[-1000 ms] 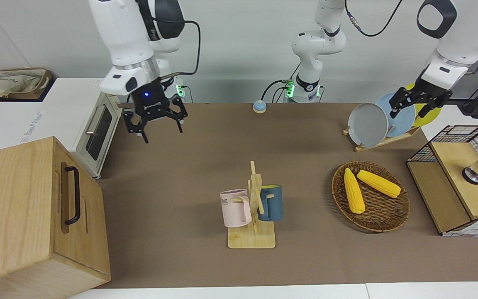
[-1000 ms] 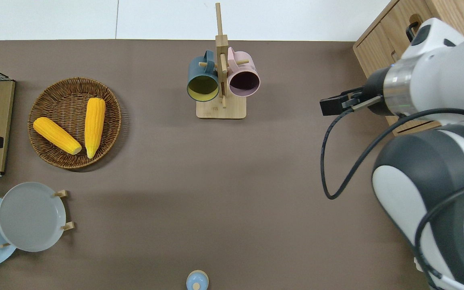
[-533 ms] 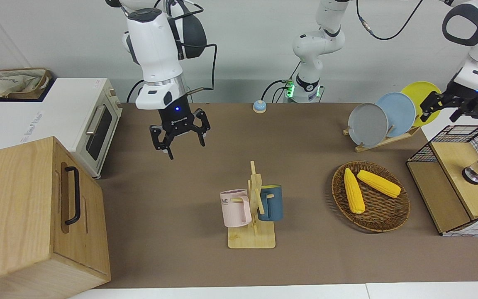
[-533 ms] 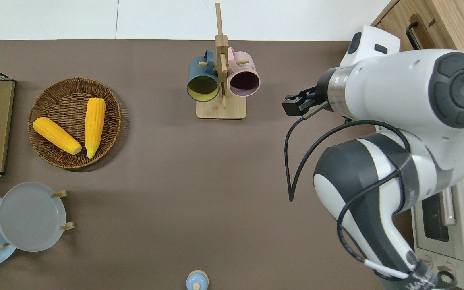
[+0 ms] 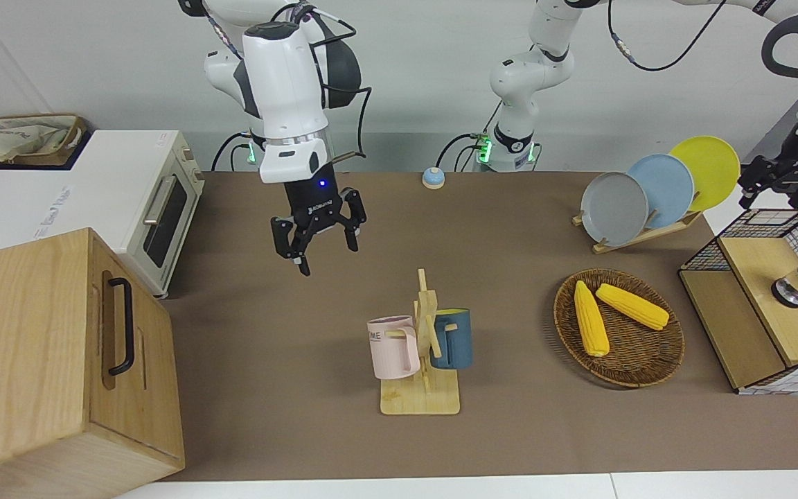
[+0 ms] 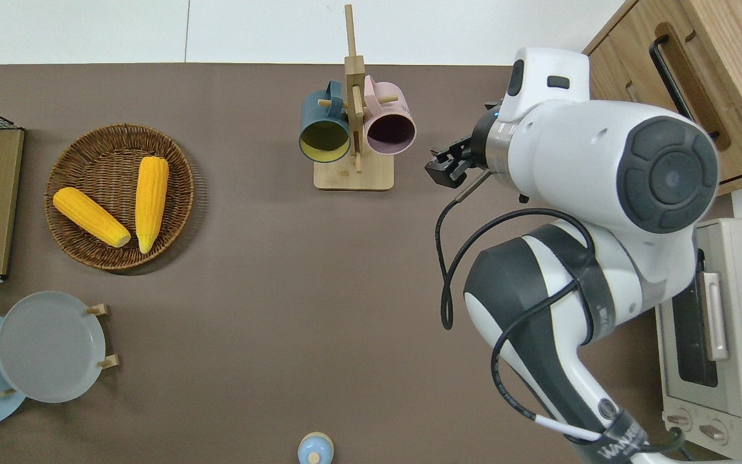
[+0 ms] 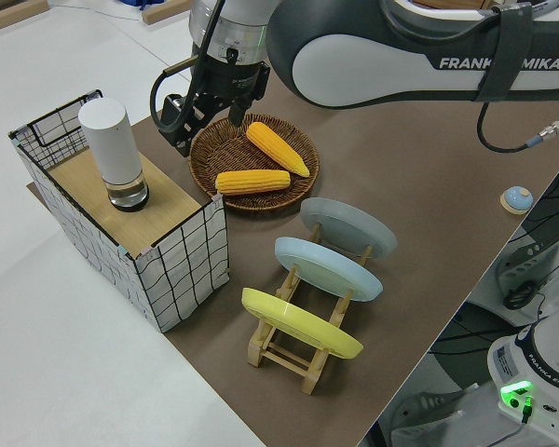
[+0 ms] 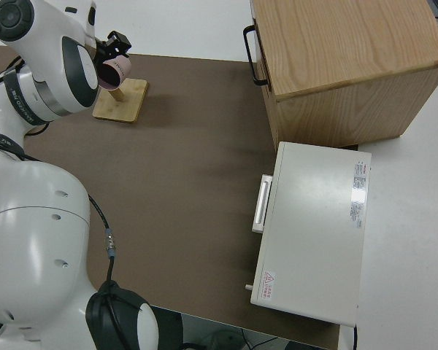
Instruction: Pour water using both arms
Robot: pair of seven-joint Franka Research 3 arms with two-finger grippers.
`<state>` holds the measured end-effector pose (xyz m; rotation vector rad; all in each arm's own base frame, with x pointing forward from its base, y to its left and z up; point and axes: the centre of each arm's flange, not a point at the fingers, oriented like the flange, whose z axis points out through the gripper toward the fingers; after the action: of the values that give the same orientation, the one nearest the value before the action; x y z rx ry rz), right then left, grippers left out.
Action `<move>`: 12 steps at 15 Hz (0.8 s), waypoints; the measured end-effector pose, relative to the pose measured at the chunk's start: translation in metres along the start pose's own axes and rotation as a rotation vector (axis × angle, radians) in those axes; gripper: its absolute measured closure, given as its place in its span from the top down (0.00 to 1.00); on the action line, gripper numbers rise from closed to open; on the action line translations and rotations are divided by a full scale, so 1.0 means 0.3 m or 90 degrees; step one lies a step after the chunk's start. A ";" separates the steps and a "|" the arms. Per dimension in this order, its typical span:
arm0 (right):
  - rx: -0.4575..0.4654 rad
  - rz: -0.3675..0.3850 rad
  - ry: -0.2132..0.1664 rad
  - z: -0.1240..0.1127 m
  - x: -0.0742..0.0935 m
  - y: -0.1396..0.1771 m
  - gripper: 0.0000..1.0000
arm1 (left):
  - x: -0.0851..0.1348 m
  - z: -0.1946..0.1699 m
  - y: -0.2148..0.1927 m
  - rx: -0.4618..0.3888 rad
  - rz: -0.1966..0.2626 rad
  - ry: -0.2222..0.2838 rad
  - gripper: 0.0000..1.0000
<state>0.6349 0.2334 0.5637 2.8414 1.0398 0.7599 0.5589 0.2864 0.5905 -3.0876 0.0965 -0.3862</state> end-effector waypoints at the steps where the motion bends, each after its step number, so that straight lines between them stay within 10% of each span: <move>1: -0.007 -0.014 0.007 0.026 0.007 -0.013 0.99 | -0.012 0.002 -0.038 0.000 0.002 0.012 1.00; 12: -0.062 -0.138 0.007 0.273 0.016 -0.102 0.99 | -0.019 0.094 -0.206 -0.007 -0.019 0.127 1.00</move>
<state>0.6564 0.2718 0.4880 2.5918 1.2490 0.7832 0.5640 0.3490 0.5641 -3.0558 0.0560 -0.6955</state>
